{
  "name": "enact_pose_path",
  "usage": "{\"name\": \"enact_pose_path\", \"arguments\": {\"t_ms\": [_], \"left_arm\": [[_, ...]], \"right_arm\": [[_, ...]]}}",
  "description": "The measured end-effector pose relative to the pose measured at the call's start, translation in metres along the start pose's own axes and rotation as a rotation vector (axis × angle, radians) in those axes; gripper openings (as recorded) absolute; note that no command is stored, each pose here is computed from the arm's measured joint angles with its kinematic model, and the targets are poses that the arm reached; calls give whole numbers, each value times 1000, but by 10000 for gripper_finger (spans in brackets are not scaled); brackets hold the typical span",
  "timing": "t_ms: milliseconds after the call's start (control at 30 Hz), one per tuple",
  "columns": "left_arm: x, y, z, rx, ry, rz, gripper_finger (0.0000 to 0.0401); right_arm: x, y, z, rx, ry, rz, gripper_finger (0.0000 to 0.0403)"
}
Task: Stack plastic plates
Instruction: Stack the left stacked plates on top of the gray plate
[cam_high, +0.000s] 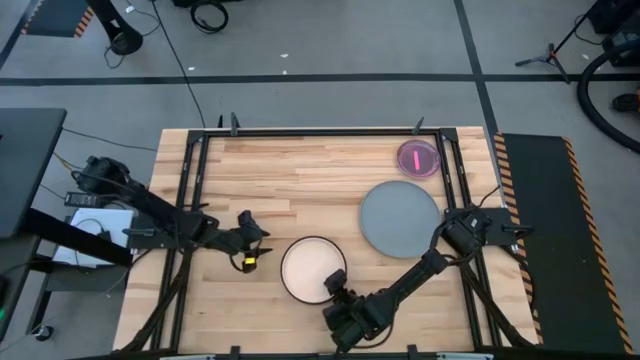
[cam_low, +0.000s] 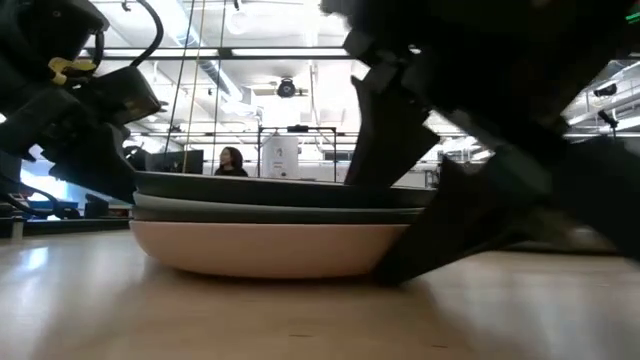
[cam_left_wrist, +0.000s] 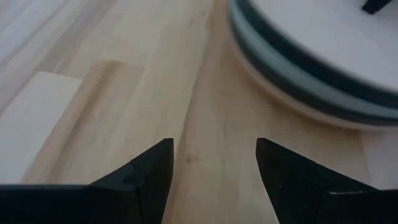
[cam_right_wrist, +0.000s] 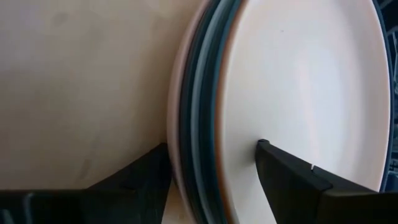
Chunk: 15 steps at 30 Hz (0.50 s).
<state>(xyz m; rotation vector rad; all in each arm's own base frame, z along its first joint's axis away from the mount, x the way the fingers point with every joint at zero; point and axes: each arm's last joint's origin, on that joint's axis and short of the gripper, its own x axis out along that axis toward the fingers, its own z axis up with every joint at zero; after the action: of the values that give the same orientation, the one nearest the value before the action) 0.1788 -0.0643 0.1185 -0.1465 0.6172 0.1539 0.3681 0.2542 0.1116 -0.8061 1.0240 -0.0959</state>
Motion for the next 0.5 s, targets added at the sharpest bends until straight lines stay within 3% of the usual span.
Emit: {"name": "enact_pose_path", "arguments": {"t_ms": [500], "left_arm": [[24, -9, 11, -12, 52, 42, 233]], "right_arm": [[9, -10, 3, 18, -4, -7, 210]]}}
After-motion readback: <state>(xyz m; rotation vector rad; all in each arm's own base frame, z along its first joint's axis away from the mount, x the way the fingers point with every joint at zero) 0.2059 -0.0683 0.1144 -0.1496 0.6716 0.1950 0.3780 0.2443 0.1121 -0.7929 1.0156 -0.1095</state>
